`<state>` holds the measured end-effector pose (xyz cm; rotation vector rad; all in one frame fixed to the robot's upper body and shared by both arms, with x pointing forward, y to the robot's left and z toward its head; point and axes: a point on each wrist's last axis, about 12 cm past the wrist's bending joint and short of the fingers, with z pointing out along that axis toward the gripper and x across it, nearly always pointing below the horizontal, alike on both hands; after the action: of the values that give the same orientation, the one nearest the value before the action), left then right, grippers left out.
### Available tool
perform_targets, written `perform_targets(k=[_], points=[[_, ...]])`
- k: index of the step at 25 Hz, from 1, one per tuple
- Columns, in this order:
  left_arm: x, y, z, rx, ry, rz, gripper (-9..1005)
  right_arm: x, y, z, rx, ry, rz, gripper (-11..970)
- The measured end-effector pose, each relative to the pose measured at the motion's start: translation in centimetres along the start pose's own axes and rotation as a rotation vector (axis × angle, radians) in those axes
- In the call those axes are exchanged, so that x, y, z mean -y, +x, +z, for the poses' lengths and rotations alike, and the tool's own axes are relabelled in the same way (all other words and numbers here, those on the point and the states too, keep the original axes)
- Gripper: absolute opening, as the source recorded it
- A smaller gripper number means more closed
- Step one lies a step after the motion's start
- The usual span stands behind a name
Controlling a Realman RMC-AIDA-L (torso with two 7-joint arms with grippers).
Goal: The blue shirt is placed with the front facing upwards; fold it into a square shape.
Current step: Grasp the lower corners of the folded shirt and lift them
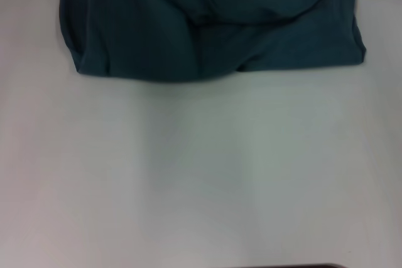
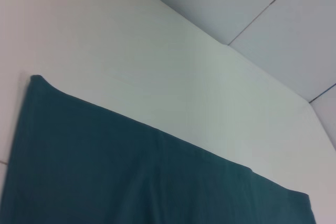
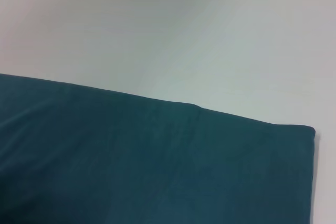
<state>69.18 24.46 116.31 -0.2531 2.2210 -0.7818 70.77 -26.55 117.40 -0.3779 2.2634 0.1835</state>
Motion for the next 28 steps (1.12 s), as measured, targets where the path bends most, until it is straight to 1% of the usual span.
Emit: perform_targets(k=[7, 14, 19, 22, 25, 28], points=[[-0.3, 0.0, 0.0, -0.009, -0.033, 0.006, 31, 0.1, 0.2, -0.1, -0.004, 0.000, 0.003, 80], [-0.5, -0.3, -0.2, -0.015, -0.043, 0.018, 33, 0.2, 0.1, -0.1, -0.004, -0.001, 0.000, 98], [-0.4, 0.1, -0.2, -0.031, -0.032, 0.035, 67, 0.2, 0.2, -0.1, -0.005, -0.001, 0.000, 111], [-0.5, 0.1, -0.1, -0.030, -0.029, 0.035, 153, 0.2, 0.2, -0.1, -0.006, -0.001, -0.001, 119], [-1.0, 0.1, -0.5, -0.018, -0.032, 0.020, 238, 0.2, 0.3, -0.2, -0.013, -0.005, 0.001, 127], [-1.4, 0.1, -1.1, -0.003, -0.020, -0.001, 292, 0.4, 0.6, -0.3, -0.023, -0.015, 0.017, 134]])
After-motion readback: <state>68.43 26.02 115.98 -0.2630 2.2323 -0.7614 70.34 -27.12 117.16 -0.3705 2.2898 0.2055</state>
